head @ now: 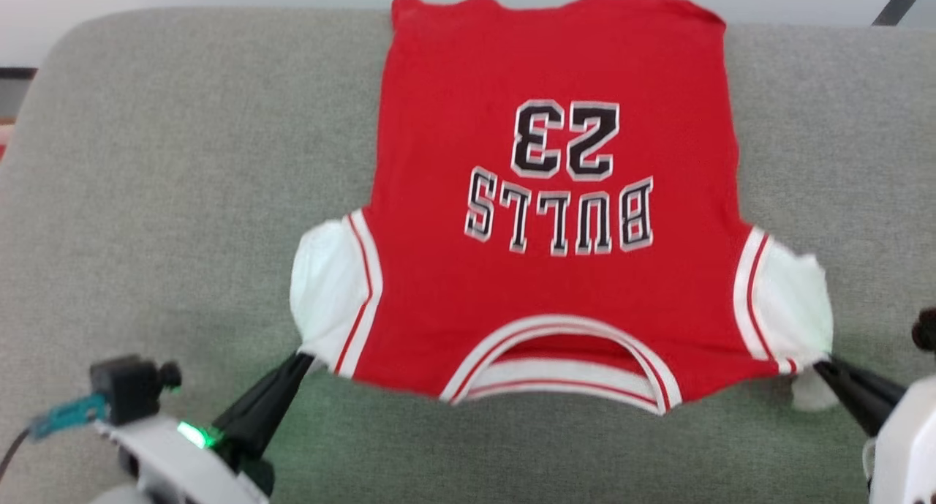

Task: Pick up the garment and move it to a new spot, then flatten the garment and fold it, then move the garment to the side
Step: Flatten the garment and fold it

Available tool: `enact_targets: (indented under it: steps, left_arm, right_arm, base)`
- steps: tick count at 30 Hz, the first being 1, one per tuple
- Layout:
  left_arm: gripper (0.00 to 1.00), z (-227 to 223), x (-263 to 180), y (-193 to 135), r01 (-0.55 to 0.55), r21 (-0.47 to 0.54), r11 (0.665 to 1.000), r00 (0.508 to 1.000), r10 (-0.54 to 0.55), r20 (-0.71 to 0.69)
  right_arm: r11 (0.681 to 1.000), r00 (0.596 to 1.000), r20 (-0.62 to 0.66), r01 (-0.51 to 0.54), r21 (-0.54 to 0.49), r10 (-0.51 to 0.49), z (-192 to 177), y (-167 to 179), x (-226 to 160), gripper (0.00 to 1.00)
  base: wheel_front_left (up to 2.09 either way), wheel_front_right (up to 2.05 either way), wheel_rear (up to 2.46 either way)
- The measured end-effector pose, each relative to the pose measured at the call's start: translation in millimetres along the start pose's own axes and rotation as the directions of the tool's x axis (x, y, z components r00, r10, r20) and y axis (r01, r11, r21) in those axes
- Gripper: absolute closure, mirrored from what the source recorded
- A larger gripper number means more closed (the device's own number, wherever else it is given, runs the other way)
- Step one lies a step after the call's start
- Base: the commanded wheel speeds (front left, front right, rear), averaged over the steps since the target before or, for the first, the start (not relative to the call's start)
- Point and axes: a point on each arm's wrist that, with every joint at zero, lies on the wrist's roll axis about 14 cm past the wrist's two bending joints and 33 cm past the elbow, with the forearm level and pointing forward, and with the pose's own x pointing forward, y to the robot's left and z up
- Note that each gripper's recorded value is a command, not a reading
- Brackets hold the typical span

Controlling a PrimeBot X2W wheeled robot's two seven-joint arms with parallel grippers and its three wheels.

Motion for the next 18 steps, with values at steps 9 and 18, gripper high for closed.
enact_targets:
  steps: [9, 18]
  left_arm:
    - [1.0, -14, -47, -7, -0.006, -0.025, 1.0, 0.998, 0.004, -0.06]
    - [1.0, -35, -55, -13, -0.007, -0.046, 0.999, 0.993, 0.001, -0.121]
  right_arm:
    - [1.0, 0.995, -0.103, 0.01, 0.024, -0.008, -33, 13, -39, 1.0]
    - [0.995, 0.98, -0.192, -0.044, 0.087, 0.06, -57, 26, -39, 1.0]
  base:
    - [0.0, 0.0, 0.0]
    - [0.0, 0.0, 0.0]
